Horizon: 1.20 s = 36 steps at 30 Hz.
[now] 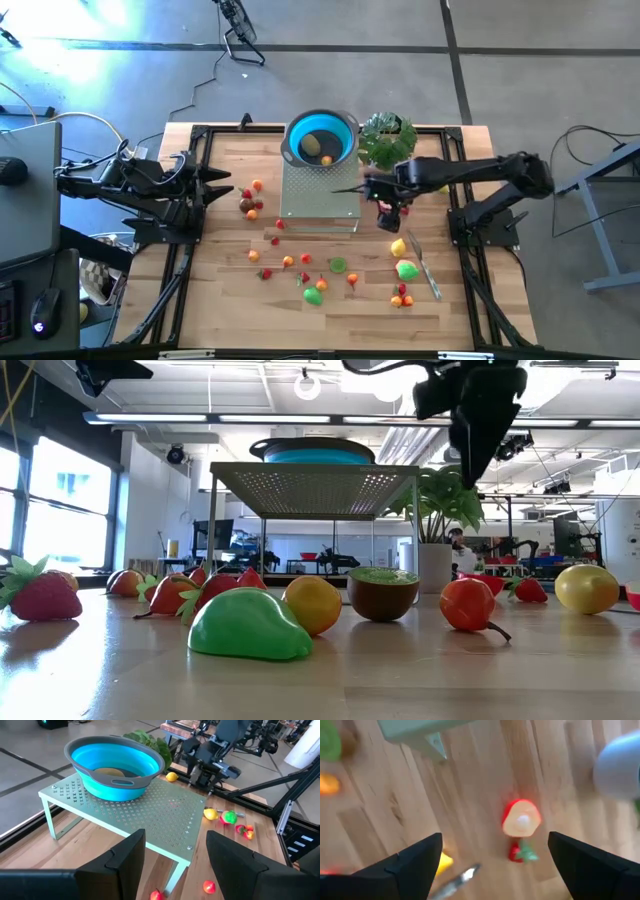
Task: Pick & Place Fruit
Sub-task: Put the red apple in the blue bowl on the shelf
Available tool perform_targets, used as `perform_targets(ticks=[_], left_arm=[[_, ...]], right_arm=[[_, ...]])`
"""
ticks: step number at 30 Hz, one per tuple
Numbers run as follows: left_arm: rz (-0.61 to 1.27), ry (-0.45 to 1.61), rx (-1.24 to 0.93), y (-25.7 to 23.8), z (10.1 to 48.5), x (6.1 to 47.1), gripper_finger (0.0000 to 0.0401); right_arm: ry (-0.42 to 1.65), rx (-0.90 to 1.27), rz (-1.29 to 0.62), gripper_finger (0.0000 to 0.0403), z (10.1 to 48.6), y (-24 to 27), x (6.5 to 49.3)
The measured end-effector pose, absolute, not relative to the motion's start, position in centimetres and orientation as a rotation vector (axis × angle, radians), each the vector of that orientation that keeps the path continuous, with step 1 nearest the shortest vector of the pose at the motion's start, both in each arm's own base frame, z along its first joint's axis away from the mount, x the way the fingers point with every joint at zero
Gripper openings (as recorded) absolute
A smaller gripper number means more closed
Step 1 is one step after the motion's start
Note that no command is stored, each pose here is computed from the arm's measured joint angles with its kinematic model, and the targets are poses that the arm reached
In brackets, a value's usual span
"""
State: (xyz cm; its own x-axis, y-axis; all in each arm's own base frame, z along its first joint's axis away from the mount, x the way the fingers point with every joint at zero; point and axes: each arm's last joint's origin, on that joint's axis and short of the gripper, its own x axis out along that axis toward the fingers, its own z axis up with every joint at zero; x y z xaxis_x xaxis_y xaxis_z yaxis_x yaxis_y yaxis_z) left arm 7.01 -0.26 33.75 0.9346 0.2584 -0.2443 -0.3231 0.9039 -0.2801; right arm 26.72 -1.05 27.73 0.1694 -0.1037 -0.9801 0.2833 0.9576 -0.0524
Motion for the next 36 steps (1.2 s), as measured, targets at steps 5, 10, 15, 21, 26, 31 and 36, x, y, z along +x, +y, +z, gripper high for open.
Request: perform_targets(ticks=[5, 10, 15, 21, 26, 31, 36], left_arm=[[0.302, 0.205, -0.323, -0.3, 33.8, 7.0, 0.0205], [0.303, 0.204, -0.322, -0.3, 33.8, 7.0, 0.0205], [0.303, 0.205, -0.322, -0.3, 33.8, 7.0, 0.0205], [0.303, 0.204, -0.325, -0.3, 33.8, 7.0, 0.0205], [0.303, 0.204, -0.325, -0.3, 33.8, 7.0, 0.0205], [0.303, 0.204, -0.325, -0.3, 33.8, 7.0, 0.0205], [0.304, 0.204, -0.326, -0.3, 33.8, 7.0, 0.0205]], right_arm=[[1.38, 0.072, -0.205, 0.0332, 27.1, -2.6, 27.0], [1.363, 0.149, -0.171, 0.0317, 25.5, -3.9, 26.9], [1.394, 0.158, -0.14, 0.0314, 24.0, -4.0, 26.4], [1.41, 0.245, -0.19, 0.0313, 23.2, -3.7, 25.0], [1.344, 0.339, -0.266, 0.0313, 23.0, -3.4, 23.1], [1.18, 0.504, -0.391, 0.0313, 22.4, -3.3, 21.6], [0.979, 0.723, -0.546, 0.0313, 20.9, -3.3, 21.3]])
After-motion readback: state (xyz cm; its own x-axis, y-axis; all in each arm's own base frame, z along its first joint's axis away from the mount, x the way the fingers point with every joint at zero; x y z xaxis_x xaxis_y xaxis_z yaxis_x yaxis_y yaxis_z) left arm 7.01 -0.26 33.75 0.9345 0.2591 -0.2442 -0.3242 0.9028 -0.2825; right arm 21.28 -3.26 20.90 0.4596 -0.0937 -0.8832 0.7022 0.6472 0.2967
